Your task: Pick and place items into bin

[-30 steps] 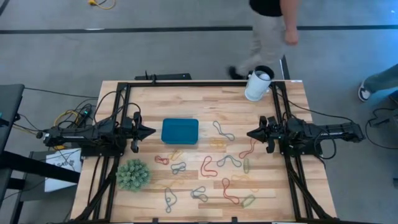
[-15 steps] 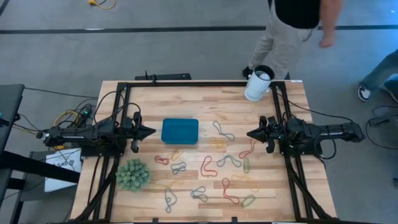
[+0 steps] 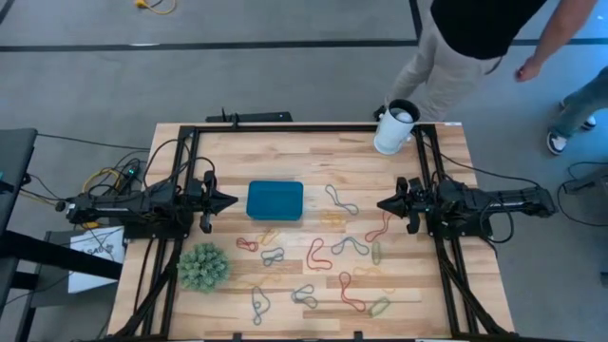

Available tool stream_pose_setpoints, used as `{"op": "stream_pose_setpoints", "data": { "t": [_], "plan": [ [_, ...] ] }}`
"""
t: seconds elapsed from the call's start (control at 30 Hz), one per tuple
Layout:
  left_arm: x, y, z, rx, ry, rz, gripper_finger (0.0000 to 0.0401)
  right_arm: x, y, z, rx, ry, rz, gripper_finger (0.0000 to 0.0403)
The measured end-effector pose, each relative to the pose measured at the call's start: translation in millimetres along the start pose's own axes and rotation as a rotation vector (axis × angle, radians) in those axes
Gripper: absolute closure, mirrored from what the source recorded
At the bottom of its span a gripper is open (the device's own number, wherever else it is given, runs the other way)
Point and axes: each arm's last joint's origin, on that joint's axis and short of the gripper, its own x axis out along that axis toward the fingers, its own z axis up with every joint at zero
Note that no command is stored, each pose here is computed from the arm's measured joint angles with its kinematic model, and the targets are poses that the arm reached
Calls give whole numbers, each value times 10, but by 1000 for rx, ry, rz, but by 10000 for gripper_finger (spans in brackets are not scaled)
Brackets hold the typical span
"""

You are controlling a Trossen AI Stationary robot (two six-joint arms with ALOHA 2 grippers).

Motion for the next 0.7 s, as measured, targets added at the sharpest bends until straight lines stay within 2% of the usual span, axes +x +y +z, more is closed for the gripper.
{"op": "stream_pose_setpoints", "data": {
  "t": [0.6, 0.7],
  "plan": [
    [0, 0, 0, 0, 0, 0, 401, 0, 0, 0, 0, 0, 0, 396],
    [0, 1, 1, 41, -1, 4, 401, 0, 1, 1, 0, -1, 0, 396]
  ]
}}
